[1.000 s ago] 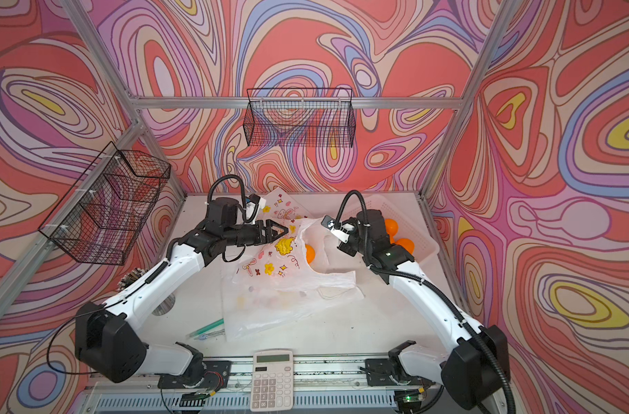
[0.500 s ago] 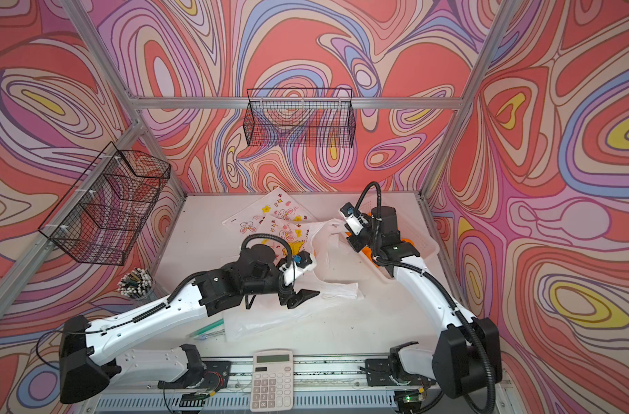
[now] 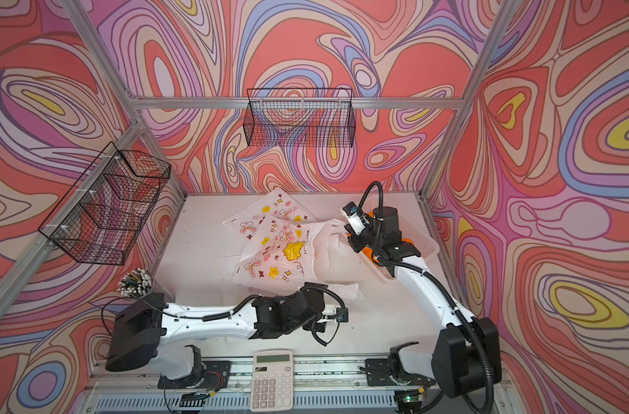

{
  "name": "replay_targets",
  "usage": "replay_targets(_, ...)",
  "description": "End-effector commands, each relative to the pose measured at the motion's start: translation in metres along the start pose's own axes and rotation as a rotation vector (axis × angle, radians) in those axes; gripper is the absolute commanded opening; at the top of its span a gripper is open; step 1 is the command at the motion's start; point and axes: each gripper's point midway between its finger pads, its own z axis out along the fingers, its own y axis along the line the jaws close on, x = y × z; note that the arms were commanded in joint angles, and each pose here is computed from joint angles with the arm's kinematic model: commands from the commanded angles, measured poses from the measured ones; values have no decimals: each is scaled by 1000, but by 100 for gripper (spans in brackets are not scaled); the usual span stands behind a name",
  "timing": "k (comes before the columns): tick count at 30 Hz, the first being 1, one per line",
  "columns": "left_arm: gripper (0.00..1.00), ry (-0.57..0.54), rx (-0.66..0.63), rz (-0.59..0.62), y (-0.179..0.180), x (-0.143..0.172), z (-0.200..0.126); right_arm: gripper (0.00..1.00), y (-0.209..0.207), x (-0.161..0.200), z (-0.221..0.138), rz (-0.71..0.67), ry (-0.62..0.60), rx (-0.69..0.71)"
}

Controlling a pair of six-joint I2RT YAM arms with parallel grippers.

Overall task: Place the oranges into plastic bags & tie knots
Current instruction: Adjust the plastic bag.

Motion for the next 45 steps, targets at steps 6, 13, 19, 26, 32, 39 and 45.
replay_targets(6, 100, 145, -285, 157, 28, 2, 36, 0, 4, 5, -1, 24, 8, -27)
replay_targets(13, 100, 166, -372, 139, 45, -1, 49, 0, 7, 5, -3, 32, 0, -42)
replay_targets(19, 98, 190, -377, 141, 43, 10, 70, 0, 7, 4, -3, 35, -5, -39)
replay_targets(26, 72, 209, -447, 179, 50, 15, 83, 0, 9, 0, -6, 47, -17, -48)
replay_targets(32, 9, 181, -572, 153, 73, 10, 61, 0, 13, -11, -13, 67, -51, -71)
replay_targets(39, 0, 65, -568, -9, 110, 9, 11, 0, 11, -45, -28, 80, -130, -92)
replay_targets(45, 0, -96, -440, -292, 161, 17, -52, 0, 5, -81, -49, 70, -200, -74)
